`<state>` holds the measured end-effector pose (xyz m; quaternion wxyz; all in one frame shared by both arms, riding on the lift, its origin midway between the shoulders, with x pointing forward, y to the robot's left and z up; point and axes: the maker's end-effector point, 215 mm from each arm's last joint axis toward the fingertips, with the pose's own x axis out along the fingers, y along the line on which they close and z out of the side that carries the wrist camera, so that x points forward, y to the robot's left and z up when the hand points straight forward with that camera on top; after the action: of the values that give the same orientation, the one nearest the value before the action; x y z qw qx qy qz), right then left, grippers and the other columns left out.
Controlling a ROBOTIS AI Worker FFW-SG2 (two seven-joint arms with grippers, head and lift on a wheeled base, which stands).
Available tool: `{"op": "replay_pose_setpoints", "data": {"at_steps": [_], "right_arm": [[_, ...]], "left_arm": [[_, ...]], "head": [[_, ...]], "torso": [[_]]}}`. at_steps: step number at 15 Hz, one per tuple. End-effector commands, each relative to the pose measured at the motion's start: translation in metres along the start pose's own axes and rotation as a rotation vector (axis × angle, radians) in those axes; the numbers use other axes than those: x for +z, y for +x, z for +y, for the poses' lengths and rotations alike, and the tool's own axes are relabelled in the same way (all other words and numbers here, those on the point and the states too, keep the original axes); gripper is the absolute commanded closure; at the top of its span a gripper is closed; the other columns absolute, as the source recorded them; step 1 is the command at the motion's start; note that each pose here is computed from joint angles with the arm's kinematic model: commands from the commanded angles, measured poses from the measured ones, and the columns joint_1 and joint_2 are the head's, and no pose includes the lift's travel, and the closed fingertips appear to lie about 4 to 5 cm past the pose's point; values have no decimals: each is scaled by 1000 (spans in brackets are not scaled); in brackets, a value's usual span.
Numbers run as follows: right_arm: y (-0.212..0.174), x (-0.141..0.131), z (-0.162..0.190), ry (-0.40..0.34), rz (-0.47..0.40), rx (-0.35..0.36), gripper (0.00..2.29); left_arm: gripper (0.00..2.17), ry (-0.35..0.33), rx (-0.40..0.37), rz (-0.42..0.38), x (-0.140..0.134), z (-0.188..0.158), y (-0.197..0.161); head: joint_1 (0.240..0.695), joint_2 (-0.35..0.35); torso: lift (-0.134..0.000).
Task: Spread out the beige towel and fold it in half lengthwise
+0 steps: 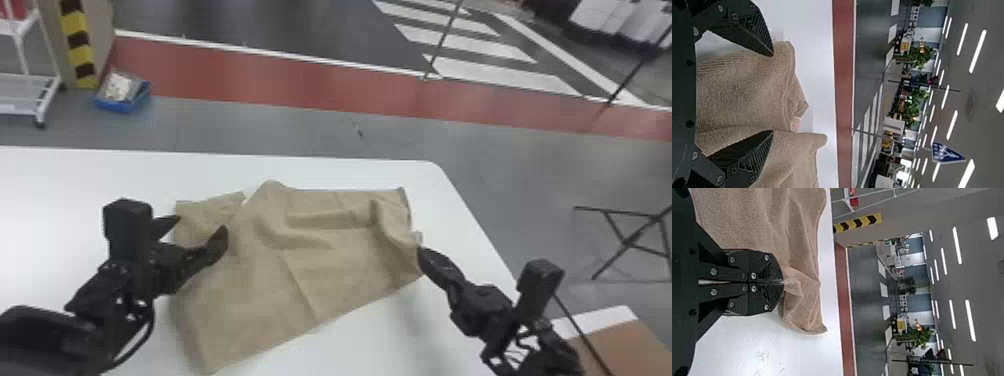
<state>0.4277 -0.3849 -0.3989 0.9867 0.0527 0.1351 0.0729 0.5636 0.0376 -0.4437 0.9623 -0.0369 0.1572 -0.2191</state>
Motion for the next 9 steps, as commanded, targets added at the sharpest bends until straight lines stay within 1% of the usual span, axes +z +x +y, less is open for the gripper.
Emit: {"op": "replay_pose_setpoints", "data": {"at_steps": [1, 2, 3, 4, 8, 9], "right_arm": [[-1, 0, 0, 0, -3, 0, 1355], [-1, 0, 0, 0, -5, 2, 1355], [-1, 3, 0, -8, -16, 3, 1355], [0, 2, 2, -6, -14, 5, 1359], [0, 4, 3, -11, -22, 8, 1355], [-1, 4, 3, -10, -24, 10, 1355]], "left_arm": [[218, 23, -2, 7, -3, -2, 2], [218, 33, 3, 11, -4, 0, 2], [279, 44, 11, 16, -7, 4, 2], [296, 47, 14, 20, -9, 4, 2], [309, 61, 19, 21, -9, 7, 3], [383, 63, 22, 27, -10, 8, 3]], "head": [[695, -350], [695, -350], [695, -350], [695, -350], [695, -350], [695, -350]], "torso": [[-124], [-124], [-124], [-124], [-124], [-124]]}}
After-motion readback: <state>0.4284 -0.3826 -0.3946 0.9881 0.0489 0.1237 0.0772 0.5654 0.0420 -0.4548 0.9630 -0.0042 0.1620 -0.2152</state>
